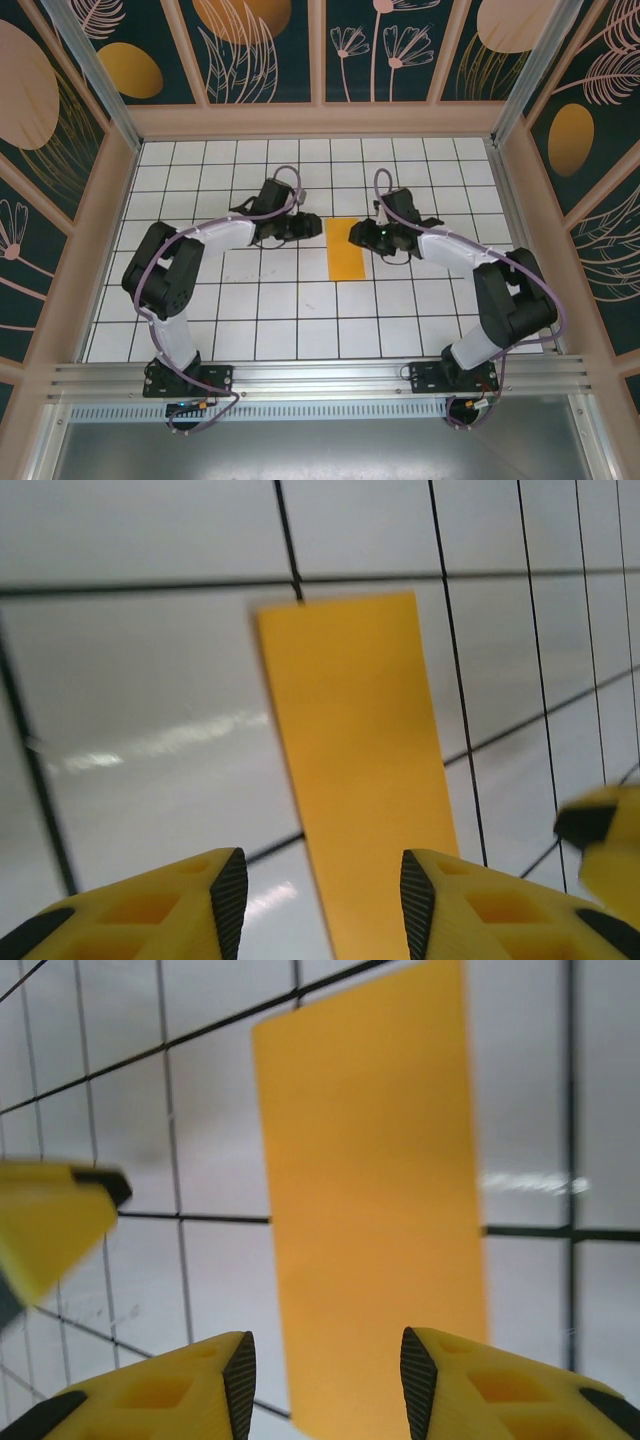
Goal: Fold a paper plane with a square sheet of paper (fold left side to right side)
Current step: Fold the triangle a second time at the center of the table.
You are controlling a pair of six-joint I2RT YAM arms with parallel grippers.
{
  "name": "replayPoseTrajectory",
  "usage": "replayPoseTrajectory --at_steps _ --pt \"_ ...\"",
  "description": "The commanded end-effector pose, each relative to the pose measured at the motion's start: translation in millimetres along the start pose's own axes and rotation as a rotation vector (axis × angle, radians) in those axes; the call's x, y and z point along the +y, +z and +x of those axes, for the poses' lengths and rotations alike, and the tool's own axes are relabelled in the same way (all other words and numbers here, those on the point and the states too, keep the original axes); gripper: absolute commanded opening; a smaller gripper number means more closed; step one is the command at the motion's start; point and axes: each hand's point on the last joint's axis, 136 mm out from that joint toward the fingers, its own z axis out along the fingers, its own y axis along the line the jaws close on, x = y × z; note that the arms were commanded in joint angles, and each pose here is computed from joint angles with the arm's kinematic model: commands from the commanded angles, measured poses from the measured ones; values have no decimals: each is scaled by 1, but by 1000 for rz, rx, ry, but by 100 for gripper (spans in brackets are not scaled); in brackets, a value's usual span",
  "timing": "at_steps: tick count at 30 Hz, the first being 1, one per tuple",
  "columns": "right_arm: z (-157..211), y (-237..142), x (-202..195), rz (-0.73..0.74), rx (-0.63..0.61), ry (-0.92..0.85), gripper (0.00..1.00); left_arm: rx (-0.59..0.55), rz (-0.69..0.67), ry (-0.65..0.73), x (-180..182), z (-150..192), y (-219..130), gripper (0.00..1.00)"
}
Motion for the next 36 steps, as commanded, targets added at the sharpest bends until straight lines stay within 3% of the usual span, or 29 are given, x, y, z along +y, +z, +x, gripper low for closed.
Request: replayPoseTrajectory --at_steps 1,9,22,36 --pt "-2 4 -19 46 32 -36 47 11 108 -19 -28 8 8 46" --pt "1 12 -33 76 49 -1 47 107 89 -35 -27 45 33 45" --pt "5 14 -46 132 65 4 49 163 -3 -32 -8 58 50 45" --pt "17 22 -31 -39 159 80 52 196 -69 -31 4 68 53 45"
